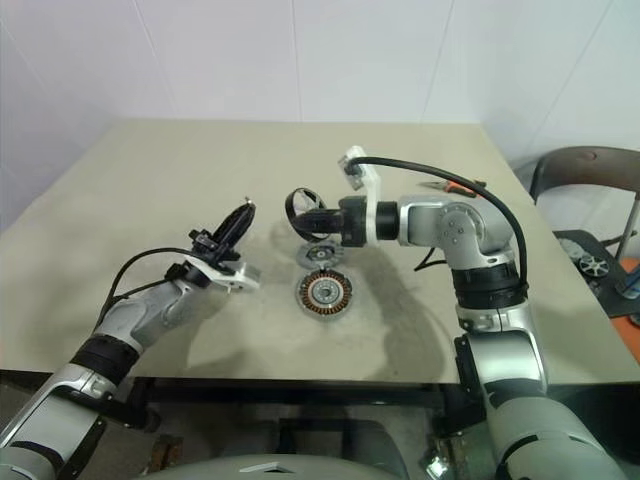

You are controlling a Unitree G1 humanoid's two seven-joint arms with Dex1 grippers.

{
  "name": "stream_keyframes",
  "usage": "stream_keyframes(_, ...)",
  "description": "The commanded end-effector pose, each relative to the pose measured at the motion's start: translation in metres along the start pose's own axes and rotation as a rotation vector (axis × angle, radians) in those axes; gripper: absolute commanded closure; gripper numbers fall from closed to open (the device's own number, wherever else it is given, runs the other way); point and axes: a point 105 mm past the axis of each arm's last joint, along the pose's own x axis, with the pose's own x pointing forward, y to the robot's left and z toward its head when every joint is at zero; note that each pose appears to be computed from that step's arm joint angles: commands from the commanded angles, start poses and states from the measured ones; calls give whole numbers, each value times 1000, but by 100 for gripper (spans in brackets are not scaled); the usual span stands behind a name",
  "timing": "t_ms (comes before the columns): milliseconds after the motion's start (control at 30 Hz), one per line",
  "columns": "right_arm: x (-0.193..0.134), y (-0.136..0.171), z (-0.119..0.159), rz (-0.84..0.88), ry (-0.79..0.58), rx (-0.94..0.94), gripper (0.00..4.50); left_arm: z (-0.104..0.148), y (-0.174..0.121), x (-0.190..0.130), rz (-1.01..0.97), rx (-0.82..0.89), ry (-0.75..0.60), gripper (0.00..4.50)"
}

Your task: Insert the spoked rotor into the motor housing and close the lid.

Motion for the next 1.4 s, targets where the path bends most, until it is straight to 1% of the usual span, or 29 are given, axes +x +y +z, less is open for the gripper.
stream_keyframes(33, -11, -1, 6, -28, 26, -150, 450, -20, 6, 3, -3, -240, 153, 446)
stream_keyframes(100, -17, -6, -4, -41, 80, -201, 450, -20, -2, 2, -76, -524, 222, 446)
stream_keyframes(133, -19, -7, -8, -41, 95, -212, 450, -17, -4, 1, -106, -630, 231, 446)
stream_keyframes(267, -23, -12, -22, -41, 158, -258, 450, -4, -1, -5, -255, -943, 223, 446)
stream_keyframes(400, -28, -21, -30, -54, 184, -255, 450, 12, 10, -21, -439, -1347, 230, 446)
stream_keyframes(467, -30, -27, -34, -67, 198, -256, 450, 14, 21, -27, -500, -1500, 247, 446)
stream_keyframes(567, -35, -34, -38, -84, 211, -258, 450, 12, 35, -36, -586, -1649, 279, 446)
stream_keyframes(667, -40, -42, -42, -105, 227, -252, 450, -1, 51, -36, -562, -1725, 309, 446)
stream_keyframes(767, -44, -47, -48, -117, 259, -277, 450, -8, 63, -36, -535, -1806, 313, 446)
stream_keyframes(867, -53, -64, -75, -179, 372, -376, 450, -3, 49, -53, -633, -1755, 368, 446)
stream_keyframes(900, -55, -68, -83, -195, 391, -386, 450, 0, 46, -56, -645, -1771, 372, 446)
stream_keyframes(967, -55, -67, -89, -183, 367, -331, 450, 3, 41, -59, -642, -1788, 386, 446)
stream_keyframes(1067, -57, -72, -91, -220, 352, -322, 450, 3, 35, -63, -621, -1821, 411, 446)
stream_keyframes(1100, -57, -73, -92, -228, 352, -321, 450, 3, 31, -66, -632, -1803, 432, 446)
stream_keyframes(1167, -59, -72, -92, -224, 351, -316, 450, 11, 20, -76, -698, -1751, 454, 446)
stream_keyframes(1233, -60, -71, -93, -221, 355, -320, 450, 20, 14, -84, -748, -1752, 451, 446)
stream_keyframes(1300, -61, -71, -92, -222, 359, -323, 450, 18, 10, -88, -749, -1737, 470, 446)
stream_keyframes(1400, -63, -72, -89, -228, 359, -315, 450, 6, 8, -87, -701, -1703, 506, 446)
